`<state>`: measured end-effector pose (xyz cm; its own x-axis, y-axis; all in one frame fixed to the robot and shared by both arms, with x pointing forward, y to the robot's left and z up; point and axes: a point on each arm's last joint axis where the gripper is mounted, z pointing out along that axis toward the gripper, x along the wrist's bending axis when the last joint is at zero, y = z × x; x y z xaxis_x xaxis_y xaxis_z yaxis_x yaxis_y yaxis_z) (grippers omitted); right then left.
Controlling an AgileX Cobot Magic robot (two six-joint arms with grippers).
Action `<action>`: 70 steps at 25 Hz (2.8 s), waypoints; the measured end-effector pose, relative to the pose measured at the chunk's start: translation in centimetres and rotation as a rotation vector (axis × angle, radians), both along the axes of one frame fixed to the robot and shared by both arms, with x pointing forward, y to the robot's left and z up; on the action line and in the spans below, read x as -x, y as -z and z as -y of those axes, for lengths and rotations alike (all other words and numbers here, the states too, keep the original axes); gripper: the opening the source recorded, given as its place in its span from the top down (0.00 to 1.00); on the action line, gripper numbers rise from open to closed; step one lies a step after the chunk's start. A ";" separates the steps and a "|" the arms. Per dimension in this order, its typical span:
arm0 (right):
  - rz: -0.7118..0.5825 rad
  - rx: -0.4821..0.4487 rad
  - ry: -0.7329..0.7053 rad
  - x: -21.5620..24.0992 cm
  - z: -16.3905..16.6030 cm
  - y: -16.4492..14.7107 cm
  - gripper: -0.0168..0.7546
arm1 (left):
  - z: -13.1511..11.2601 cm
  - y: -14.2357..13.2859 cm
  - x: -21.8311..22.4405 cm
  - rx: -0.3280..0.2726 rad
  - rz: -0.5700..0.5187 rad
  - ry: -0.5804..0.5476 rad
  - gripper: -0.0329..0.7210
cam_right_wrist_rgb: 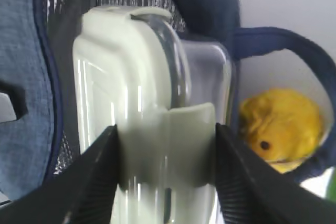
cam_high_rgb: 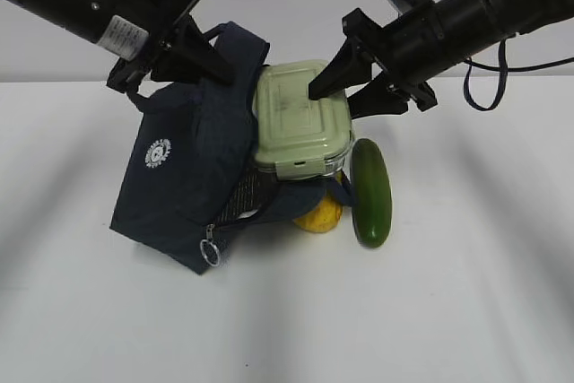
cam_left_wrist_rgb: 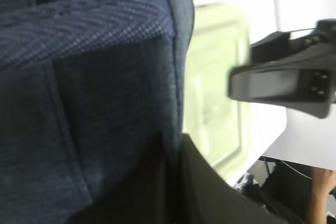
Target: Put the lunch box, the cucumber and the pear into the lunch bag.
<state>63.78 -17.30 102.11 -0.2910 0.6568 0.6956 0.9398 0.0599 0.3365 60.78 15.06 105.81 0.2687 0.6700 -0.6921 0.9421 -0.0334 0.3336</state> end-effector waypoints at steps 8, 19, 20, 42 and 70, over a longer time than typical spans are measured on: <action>0.007 -0.085 -0.020 0.5 -2.9 -0.9 0.48 | 1.7 -1.1 0.7 0.158 0.005 0.071 0.95; 0.041 -0.154 -0.030 0.5 -4.8 -2.3 0.49 | 3.0 -2.2 1.3 0.291 0.006 0.131 0.95; 0.040 -0.153 -0.031 0.5 -4.9 -2.2 0.49 | 3.0 -2.2 1.3 0.292 0.006 0.132 0.95; 0.039 -0.104 -0.206 1.4 -4.7 -3.4 0.16 | -1.3 -2.0 0.1 0.241 0.051 0.108 0.95; 0.009 0.784 -0.261 -3.4 1.1 4.3 0.22 | -4.7 1.3 -0.8 -0.252 0.066 0.041 0.96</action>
<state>67.16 -18.44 97.77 -0.5045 0.8613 0.0601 0.8607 0.4963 0.1134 61.55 19.74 104.46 0.3382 0.8069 -0.4843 0.9147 -0.1608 0.3707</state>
